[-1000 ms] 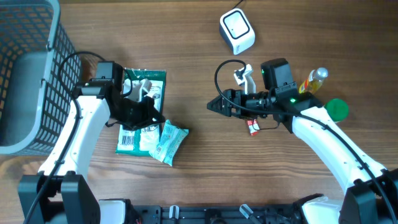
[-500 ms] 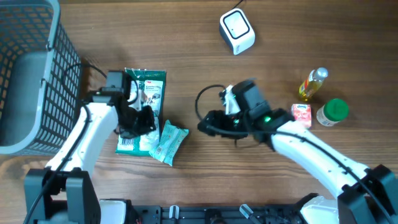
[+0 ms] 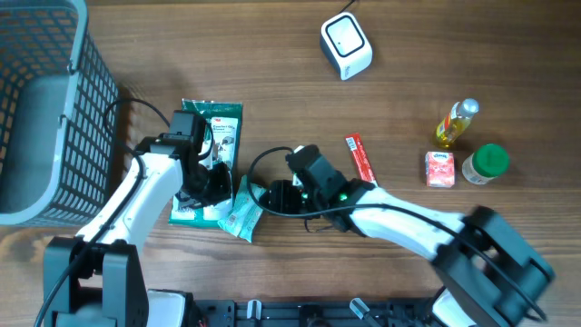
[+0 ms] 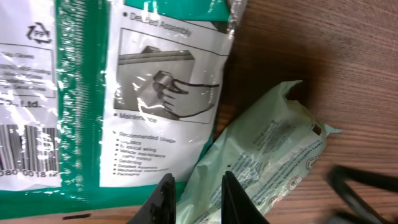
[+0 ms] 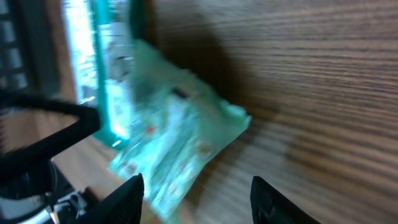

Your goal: Scan the item barcode

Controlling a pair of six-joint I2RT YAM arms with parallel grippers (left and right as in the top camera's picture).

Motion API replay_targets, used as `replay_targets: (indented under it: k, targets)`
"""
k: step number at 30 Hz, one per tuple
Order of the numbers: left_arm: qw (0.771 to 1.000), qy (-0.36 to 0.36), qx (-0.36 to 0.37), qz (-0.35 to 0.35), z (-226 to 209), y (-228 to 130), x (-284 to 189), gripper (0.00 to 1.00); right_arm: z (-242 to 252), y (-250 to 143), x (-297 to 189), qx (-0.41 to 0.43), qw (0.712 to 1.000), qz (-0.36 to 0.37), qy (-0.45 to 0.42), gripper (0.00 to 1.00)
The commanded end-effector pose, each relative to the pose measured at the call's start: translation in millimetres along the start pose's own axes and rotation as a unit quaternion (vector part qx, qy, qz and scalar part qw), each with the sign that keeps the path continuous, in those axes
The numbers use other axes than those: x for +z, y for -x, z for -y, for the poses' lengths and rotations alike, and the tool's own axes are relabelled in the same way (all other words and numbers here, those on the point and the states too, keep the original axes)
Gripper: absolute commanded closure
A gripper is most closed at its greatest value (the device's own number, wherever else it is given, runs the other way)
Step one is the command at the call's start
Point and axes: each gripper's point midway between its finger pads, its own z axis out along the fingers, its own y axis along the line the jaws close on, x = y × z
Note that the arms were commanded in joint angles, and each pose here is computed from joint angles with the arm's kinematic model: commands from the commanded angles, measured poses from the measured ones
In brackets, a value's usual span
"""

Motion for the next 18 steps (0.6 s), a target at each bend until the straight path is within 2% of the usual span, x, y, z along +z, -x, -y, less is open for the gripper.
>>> replay_targets:
  k: [1, 6, 13, 15, 18]
  targets:
    - [1.000, 0.008, 0.003, -0.008, 1.3, -4.2, 5.8, 0.83, 15.1, -1.6, 19.1, 0.033, 0.999, -0.006, -0.007, 0.44]
    - [1.000, 0.005, 0.004, -0.002, 2.7, -1.3, 6.0, 0.84, 8.0, 4.4, 35.7, 0.021, 0.999, -0.002, 0.029, 0.45]
    - [1.000, 0.005, 0.005, -0.001, 2.9, -0.6, 6.0, 0.84, 19.7, 12.3, 45.6, 0.060, 0.998, 0.020, 0.014, 0.55]
    - [1.000, 0.005, 0.005, 0.000, 3.0, -0.5, 6.0, 0.84, 24.0, 11.2, 46.9, 0.061, 0.998, 0.019, 0.007, 0.64]
    - [1.000, 0.005, 0.005, 0.000, 3.0, -0.5, 6.0, 0.84, 24.1, 11.5, 46.7, 0.060, 0.998, 0.019, 0.007, 0.90]
